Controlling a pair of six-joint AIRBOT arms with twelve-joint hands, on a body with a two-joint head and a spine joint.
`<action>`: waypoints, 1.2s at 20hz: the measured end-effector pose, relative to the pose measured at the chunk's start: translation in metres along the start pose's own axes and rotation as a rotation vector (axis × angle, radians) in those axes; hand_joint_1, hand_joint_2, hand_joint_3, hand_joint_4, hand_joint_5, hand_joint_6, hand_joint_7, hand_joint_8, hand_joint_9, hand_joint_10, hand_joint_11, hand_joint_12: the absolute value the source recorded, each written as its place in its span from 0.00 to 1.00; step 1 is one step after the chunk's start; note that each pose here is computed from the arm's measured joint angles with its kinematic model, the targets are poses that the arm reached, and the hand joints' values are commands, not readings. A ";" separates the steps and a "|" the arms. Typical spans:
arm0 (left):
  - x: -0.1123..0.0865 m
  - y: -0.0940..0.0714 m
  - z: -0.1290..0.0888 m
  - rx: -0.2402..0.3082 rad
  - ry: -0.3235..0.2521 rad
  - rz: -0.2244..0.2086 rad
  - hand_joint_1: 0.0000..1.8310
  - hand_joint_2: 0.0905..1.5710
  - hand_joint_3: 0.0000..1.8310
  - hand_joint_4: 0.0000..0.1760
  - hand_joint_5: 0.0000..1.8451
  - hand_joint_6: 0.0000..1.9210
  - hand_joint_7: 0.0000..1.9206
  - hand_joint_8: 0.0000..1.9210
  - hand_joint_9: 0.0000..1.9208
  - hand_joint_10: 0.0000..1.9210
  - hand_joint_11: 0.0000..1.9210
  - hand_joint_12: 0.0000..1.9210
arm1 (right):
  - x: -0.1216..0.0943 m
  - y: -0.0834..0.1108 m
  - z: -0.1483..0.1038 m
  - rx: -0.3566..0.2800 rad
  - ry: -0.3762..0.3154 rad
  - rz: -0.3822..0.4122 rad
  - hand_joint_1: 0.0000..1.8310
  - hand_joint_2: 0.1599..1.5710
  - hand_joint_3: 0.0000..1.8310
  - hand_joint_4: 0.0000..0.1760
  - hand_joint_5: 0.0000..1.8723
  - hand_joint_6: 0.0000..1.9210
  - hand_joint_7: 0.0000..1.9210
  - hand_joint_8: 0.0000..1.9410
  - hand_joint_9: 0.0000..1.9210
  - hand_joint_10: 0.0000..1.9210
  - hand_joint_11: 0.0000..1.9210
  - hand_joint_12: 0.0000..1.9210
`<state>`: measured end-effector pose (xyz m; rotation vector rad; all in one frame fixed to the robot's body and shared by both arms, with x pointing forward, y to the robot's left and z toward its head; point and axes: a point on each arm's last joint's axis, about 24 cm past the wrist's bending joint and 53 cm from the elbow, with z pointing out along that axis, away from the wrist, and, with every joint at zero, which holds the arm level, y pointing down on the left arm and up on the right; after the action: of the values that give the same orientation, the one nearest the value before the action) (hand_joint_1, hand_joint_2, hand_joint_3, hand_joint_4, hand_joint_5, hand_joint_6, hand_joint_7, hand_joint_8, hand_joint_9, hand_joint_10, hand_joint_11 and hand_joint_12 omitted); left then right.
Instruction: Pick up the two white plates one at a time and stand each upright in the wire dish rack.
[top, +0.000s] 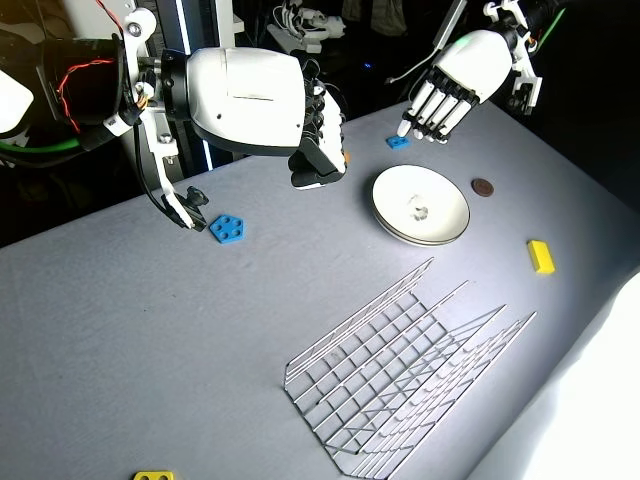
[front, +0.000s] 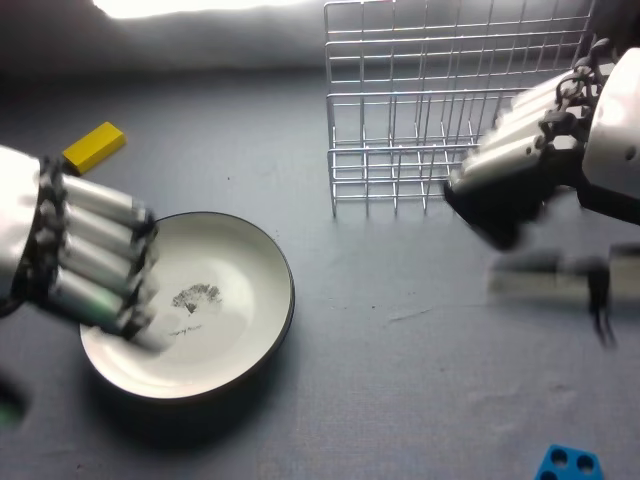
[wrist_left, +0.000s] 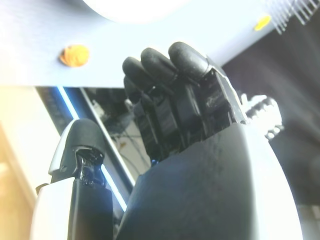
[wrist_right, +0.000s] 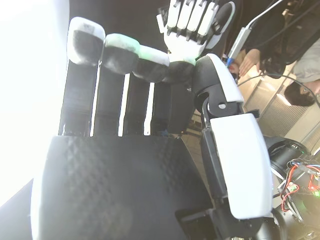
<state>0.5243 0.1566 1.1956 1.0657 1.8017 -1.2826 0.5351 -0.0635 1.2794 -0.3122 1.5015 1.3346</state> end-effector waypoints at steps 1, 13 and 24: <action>-0.003 -0.001 0.000 0.005 -0.009 0.003 0.00 0.62 0.02 0.00 0.00 0.00 0.00 0.00 0.00 0.00 0.00 0.00 | 0.000 0.001 0.000 -0.003 -0.001 0.000 0.00 0.63 0.00 0.00 0.08 0.00 0.07 0.00 0.05 0.01 0.00 0.15; 0.035 0.002 -0.008 0.017 0.133 0.094 0.00 0.60 0.01 0.00 0.00 0.00 0.00 0.00 0.00 0.00 0.00 0.00 | 0.012 -0.001 0.001 -0.004 0.023 -0.068 0.00 0.61 0.00 0.00 0.00 0.00 0.00 0.00 0.00 0.00 0.00 0.00; 0.064 0.037 -0.006 -0.055 0.213 0.084 0.00 0.62 0.01 0.00 0.00 0.00 0.00 0.00 0.00 0.00 0.00 0.00 | 0.004 0.003 -0.002 -0.061 -0.106 -0.096 0.01 0.49 0.00 0.00 0.00 0.00 0.00 0.00 0.00 0.00 0.00 0.00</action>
<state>0.5293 0.1842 1.1270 1.2732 1.9137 -1.0981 0.5303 -0.0631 1.2776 -0.3431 1.3432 1.3019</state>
